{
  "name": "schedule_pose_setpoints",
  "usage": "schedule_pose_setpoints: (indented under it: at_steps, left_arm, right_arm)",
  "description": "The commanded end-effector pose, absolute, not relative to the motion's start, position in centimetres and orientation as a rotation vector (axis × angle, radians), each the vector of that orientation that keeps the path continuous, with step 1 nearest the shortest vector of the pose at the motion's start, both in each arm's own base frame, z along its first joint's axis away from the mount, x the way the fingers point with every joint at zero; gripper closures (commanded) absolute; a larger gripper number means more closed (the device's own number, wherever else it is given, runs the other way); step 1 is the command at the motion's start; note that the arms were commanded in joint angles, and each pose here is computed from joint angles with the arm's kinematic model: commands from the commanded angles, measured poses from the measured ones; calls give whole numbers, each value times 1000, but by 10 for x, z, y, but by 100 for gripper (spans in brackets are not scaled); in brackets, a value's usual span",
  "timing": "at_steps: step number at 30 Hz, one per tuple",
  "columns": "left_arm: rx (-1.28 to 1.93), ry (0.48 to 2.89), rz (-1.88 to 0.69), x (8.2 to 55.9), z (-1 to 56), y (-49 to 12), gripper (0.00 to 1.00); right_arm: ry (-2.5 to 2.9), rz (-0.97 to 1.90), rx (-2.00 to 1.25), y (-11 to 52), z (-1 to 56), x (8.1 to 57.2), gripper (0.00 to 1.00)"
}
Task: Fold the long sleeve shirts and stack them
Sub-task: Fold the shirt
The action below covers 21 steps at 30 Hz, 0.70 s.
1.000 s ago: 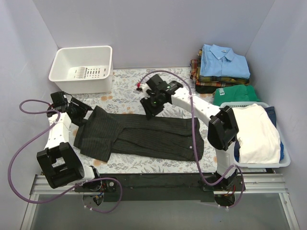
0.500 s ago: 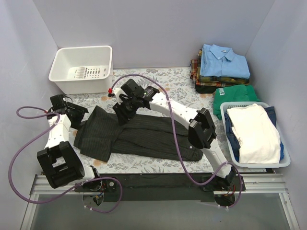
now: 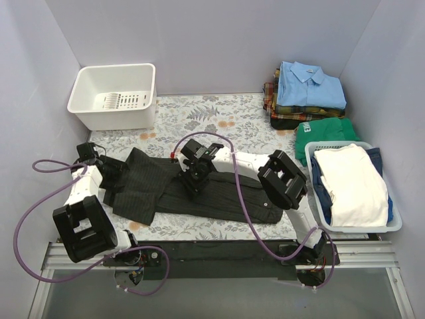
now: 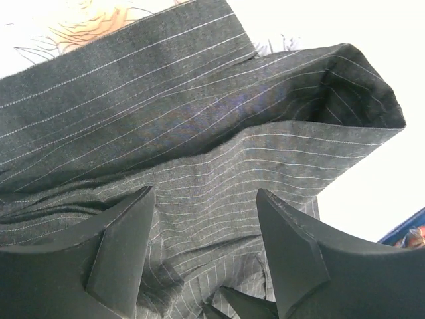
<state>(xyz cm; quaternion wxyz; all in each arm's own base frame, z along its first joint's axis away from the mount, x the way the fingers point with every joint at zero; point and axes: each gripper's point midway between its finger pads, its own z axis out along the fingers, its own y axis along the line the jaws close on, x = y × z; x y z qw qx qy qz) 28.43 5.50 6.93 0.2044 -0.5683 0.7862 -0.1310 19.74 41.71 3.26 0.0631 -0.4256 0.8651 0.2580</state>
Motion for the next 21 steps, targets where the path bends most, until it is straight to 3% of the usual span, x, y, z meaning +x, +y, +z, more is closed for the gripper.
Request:
schedule_pose_setpoints:
  at_steps: [1, 6, 10, 21]
  left_arm:
    - [-1496, 2145, -427, 292, 92, 53, 38]
    - [-1392, 2114, -501, 296, 110, 45, 38]
    - [-1345, 2090, -529, 300, 126, 43, 38]
    - [-1451, 2050, -430, 317, 135, 66, 38]
  right_arm:
    - [2667, 559, -1235, 386, 21, 207, 51]
    - [2778, 417, -1158, 341, 5, 205, 51]
    - [2758, 451, -1141, 340, 20, 203, 51]
    - [2249, 851, -1316, 461, 157, 210, 49]
